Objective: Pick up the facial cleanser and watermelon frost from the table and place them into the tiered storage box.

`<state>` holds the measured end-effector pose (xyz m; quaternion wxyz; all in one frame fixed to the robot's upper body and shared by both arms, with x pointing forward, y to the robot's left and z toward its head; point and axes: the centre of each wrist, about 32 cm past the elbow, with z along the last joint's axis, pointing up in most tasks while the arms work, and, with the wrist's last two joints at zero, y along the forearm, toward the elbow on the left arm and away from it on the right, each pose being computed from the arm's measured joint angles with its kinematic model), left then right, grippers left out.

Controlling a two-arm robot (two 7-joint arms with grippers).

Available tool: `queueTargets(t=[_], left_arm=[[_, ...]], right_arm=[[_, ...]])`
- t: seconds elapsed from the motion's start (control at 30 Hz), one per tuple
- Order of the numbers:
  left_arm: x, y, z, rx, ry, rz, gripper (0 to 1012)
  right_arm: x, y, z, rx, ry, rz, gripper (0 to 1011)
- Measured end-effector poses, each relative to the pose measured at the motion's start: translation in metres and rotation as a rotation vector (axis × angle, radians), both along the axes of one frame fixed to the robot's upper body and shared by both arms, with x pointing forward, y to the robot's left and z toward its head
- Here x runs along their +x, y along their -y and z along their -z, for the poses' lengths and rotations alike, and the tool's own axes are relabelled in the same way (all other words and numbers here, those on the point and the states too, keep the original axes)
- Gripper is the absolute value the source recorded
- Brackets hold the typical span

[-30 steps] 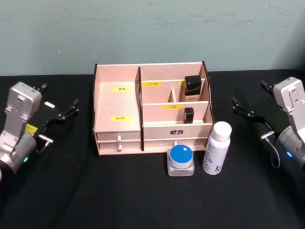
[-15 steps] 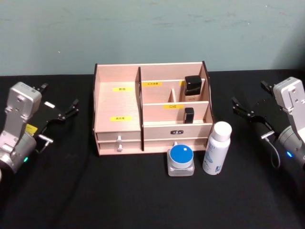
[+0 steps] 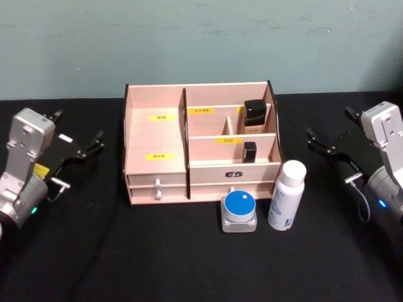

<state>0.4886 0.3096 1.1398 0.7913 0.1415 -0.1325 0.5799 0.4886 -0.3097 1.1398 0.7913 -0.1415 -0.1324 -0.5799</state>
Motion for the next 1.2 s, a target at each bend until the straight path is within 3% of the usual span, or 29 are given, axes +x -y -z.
queueTargets(t=[0.4, 0.67, 1.0, 1.2], left_arm=[[0.0000, 0.0000, 0.0000, 0.000, 0.000, 0.000, 1001], [0.0000, 0.0000, 0.0000, 0.000, 0.000, 0.000, 1001], [0.0000, 0.0000, 0.0000, 0.000, 0.000, 0.000, 1001], [0.0000, 0.0000, 0.0000, 0.000, 0.000, 0.000, 1001]], right_arm=[[0.000, 0.000, 0.000, 0.002, -0.001, 0.000, 1002], [0.003, 0.004, 0.002, 0.026, -0.036, 0.016, 1002], [-0.019, 0.016, -0.024, 0.104, -0.003, -0.017, 1002], [-0.048, 0.025, -0.045, 0.171, 0.003, -0.068, 1002]])
